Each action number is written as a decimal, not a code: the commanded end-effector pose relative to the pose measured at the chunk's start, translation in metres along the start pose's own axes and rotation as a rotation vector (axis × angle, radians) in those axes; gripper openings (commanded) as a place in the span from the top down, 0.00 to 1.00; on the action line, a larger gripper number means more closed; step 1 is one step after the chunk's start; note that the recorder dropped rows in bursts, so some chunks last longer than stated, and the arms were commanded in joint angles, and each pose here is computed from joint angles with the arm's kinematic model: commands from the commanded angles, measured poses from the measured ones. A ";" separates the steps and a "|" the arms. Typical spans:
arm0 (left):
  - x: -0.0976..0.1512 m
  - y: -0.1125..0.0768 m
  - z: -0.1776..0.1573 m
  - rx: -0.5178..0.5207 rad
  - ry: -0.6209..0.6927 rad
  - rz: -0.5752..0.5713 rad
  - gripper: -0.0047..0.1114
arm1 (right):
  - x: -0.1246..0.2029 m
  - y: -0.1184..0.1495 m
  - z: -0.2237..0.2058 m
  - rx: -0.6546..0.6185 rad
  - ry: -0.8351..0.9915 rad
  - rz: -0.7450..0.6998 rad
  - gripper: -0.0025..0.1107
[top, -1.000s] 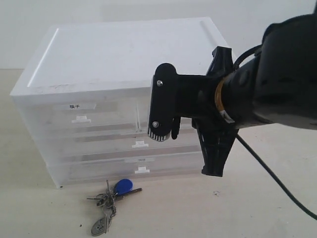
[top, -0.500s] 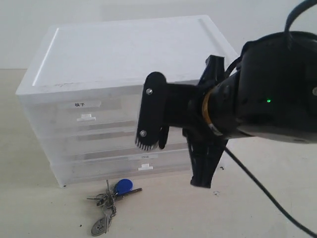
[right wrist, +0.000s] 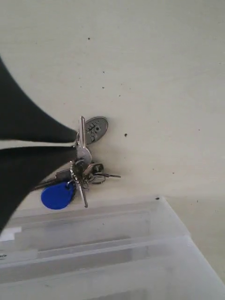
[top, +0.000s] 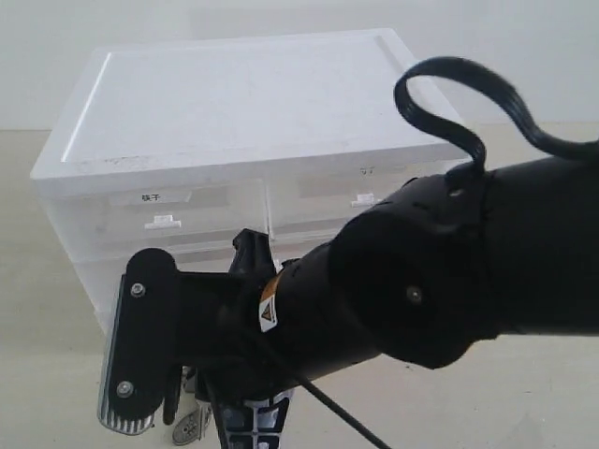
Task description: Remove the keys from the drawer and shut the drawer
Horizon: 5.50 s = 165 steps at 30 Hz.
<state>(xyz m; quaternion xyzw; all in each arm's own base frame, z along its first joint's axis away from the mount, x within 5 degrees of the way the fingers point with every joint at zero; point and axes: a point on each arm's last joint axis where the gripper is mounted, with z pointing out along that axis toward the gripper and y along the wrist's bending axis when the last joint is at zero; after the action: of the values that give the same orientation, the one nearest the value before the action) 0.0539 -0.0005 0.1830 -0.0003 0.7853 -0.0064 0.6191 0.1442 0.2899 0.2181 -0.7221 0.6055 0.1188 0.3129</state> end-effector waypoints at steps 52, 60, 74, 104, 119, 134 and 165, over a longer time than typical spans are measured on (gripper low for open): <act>-0.002 0.000 0.000 0.000 -0.012 0.003 0.92 | 0.116 0.023 -0.332 1.172 -0.456 0.948 0.98; -0.002 0.000 0.000 0.000 -0.012 0.003 0.92 | 0.065 -0.019 -0.266 1.109 -0.313 0.897 0.98; -0.002 0.000 0.000 0.000 -0.012 0.003 0.92 | 0.119 -0.119 -0.208 0.790 -0.160 1.276 0.98; -0.002 0.000 0.000 0.000 -0.012 0.003 0.92 | 0.131 -0.101 -0.158 0.380 -0.072 1.266 0.98; -0.002 0.000 0.000 0.000 -0.012 0.003 0.92 | 0.120 -0.095 -0.152 0.313 -0.079 1.203 0.98; -0.002 0.000 0.000 0.000 -0.012 0.003 0.92 | 0.111 -0.097 -0.151 0.383 -0.084 1.117 0.98; -0.002 0.000 0.000 0.000 -0.012 0.003 0.92 | 0.071 0.079 -0.334 0.821 -0.652 0.661 0.98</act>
<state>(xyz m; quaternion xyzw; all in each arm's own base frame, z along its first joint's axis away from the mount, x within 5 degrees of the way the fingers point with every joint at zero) 0.0539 -0.0005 0.1830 -0.0003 0.7853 -0.0064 0.6191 0.0302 0.0350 0.4199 -0.2467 0.6859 0.1861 0.6589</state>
